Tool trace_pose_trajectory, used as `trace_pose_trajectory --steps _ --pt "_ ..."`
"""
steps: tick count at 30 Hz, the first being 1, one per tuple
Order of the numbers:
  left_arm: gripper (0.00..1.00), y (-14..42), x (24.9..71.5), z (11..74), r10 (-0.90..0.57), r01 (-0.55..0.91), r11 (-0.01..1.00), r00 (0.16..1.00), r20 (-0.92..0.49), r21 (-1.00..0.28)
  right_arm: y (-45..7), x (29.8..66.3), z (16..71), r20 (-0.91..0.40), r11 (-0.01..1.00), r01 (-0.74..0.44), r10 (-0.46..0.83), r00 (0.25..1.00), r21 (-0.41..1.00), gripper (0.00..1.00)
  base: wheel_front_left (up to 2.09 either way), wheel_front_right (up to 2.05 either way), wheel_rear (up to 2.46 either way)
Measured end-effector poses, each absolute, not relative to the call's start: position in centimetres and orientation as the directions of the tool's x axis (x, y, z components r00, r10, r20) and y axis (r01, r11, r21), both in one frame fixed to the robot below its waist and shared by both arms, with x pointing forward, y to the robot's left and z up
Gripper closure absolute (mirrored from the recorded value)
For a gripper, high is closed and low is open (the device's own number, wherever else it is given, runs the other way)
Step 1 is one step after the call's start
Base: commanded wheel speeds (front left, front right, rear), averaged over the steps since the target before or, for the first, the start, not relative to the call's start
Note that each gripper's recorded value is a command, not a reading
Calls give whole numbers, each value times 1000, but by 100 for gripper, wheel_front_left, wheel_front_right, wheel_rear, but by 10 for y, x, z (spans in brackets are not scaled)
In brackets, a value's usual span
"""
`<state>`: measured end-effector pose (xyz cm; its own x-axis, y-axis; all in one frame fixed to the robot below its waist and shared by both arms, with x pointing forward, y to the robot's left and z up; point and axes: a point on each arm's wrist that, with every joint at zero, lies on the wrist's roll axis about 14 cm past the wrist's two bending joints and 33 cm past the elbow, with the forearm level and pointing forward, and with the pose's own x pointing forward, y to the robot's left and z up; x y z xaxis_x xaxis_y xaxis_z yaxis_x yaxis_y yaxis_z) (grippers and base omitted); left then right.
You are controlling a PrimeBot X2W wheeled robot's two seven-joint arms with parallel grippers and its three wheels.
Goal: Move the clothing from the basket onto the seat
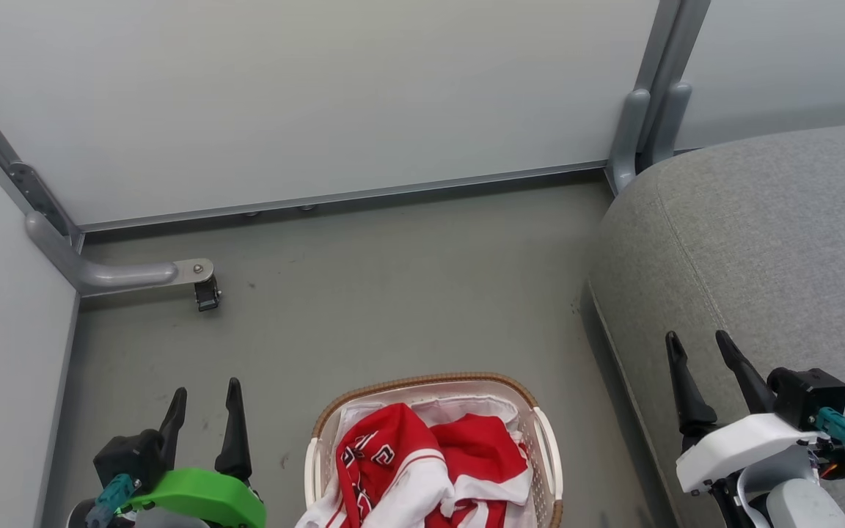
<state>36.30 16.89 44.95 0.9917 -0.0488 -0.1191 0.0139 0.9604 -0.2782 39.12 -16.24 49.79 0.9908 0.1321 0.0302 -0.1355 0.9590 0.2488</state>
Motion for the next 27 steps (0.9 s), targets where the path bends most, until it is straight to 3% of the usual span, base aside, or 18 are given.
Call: trace_pose_trajectory --steps 27 --pt "0 163 355 444 -75 55 984 991 -113 -171 -158 384 490 29 982 -150 147 989 116 0 0 0 0"
